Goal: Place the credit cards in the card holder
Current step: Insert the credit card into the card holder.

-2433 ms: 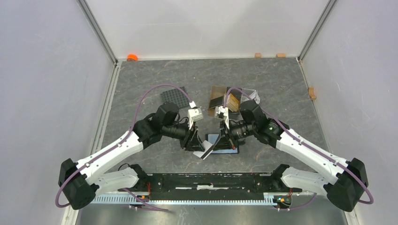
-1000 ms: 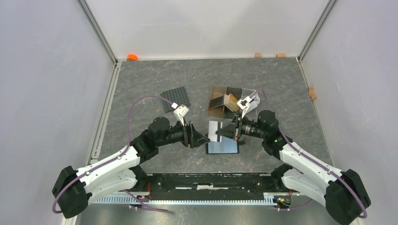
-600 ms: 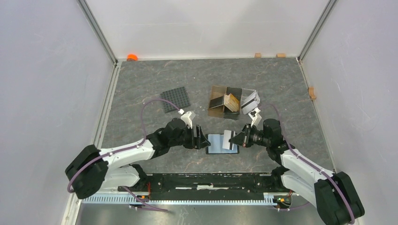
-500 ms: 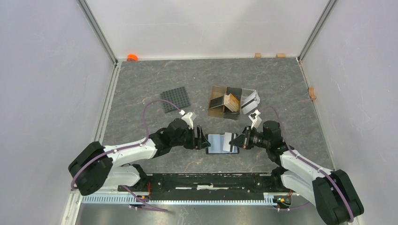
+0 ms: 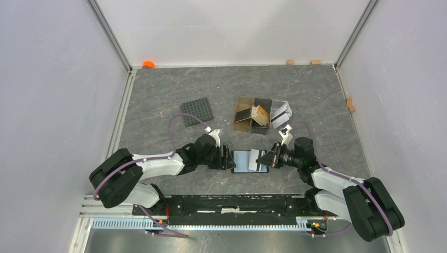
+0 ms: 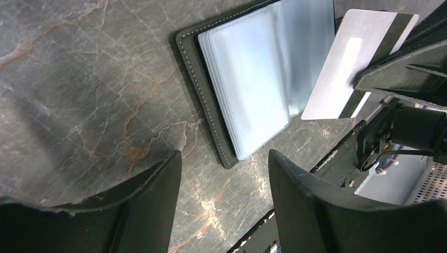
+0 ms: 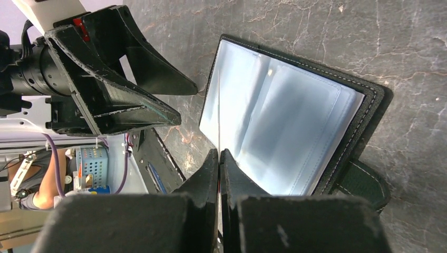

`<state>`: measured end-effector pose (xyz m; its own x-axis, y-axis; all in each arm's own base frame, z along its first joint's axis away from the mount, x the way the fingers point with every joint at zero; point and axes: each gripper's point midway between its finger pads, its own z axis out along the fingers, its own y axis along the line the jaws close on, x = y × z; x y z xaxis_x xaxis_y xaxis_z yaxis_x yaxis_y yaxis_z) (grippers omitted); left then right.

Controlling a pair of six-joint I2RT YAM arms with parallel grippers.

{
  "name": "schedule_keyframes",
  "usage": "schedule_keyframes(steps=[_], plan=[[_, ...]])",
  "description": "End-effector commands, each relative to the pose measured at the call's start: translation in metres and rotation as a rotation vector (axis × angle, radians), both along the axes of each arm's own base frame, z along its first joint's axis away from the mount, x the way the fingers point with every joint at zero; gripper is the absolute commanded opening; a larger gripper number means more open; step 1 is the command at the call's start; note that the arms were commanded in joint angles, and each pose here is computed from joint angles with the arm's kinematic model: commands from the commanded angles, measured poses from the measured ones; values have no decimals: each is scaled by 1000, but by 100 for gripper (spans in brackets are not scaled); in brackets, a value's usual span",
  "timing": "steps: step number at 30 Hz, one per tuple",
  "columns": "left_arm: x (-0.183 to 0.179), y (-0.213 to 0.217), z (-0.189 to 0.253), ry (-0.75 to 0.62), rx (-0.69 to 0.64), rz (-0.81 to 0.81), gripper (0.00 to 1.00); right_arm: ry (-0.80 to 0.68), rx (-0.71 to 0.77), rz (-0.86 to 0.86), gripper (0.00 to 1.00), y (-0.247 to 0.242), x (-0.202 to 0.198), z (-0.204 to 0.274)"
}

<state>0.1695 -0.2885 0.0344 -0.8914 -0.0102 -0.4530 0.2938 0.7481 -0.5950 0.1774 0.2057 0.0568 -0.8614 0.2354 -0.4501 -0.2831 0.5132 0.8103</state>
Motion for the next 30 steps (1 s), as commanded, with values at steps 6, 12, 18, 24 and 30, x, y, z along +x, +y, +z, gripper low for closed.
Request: schedule_keyframes(steps=[6, 12, 18, 24, 30], plan=[[12, -16, 10, -42, -34, -16, 64, -24, 28, -6, 0, 3, 7, 1], [11, -16, 3, -31, -18, -28, 61, -6, 40, -6, 0, 5, 8, -2], [11, -15, -5, -21, 3, -31, 59, 23, 35, -11, 0, 4, 5, -11], [10, -15, -11, -10, 17, -37, 55, 78, 18, -20, 0, 1, -1, -25], [8, -12, -16, -3, 29, -37, 49, 111, 63, -30, 0, 3, -8, -26]])
